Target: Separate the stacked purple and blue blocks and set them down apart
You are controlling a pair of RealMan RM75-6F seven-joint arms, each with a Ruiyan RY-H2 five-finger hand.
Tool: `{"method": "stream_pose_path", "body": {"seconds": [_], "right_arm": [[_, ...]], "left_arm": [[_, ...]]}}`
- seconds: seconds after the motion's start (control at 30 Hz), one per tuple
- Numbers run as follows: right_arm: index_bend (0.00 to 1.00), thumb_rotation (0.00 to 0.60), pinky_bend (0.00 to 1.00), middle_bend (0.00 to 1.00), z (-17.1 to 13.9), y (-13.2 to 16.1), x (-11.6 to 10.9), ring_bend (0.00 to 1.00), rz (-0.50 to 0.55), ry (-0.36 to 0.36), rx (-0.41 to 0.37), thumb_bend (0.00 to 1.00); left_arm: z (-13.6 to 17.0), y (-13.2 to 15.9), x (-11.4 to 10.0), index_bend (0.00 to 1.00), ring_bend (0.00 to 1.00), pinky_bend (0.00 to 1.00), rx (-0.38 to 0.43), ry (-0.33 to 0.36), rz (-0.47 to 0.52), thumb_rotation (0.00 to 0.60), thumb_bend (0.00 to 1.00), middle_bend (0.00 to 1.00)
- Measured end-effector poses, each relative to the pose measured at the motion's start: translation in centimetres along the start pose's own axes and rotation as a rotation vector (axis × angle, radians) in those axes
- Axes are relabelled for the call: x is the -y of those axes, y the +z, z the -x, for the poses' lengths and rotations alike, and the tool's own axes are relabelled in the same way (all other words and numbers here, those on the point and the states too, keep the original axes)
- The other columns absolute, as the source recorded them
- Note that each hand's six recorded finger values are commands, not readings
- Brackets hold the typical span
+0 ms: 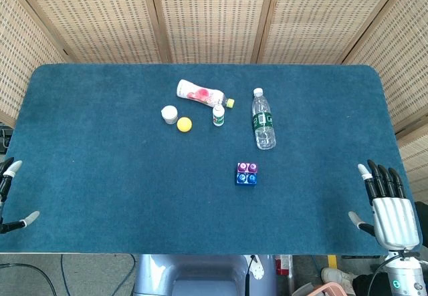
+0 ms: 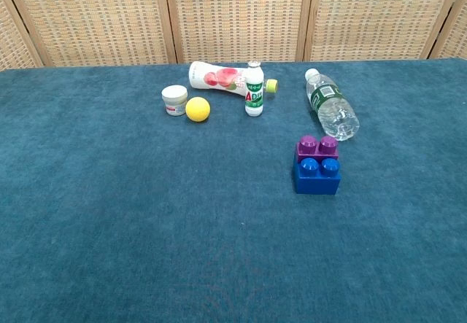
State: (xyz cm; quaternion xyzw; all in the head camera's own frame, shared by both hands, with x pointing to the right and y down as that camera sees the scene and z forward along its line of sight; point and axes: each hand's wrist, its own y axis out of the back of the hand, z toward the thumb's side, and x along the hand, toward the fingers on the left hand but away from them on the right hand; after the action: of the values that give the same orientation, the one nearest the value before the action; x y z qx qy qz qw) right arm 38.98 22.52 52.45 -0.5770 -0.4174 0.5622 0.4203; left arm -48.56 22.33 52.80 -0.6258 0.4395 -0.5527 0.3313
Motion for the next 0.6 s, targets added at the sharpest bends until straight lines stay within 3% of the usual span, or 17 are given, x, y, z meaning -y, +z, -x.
{"method": "stream_pose_path", "body": {"seconds": [0.37, 0.6], "right_arm": [[0.00, 0.600, 0.00, 0.00, 0.1, 0.3, 0.4, 0.00, 0.010, 0.013, -0.014, 0.00], [0.00, 0.600, 0.00, 0.00, 1.9, 1.8, 1.6, 0.00, 0.065, 0.083, -0.080, 0.00]], "left_arm": [[-0.1, -0.1, 0.0, 0.00, 0.00, 0.00, -0.003, 0.002, -0.003, 0.600, 0.05, 0.00], [-0.2, -0.1, 0.1, 0.00, 0.00, 0.00, -0.013, 0.009, -0.015, 0.600, 0.05, 0.00]]}}
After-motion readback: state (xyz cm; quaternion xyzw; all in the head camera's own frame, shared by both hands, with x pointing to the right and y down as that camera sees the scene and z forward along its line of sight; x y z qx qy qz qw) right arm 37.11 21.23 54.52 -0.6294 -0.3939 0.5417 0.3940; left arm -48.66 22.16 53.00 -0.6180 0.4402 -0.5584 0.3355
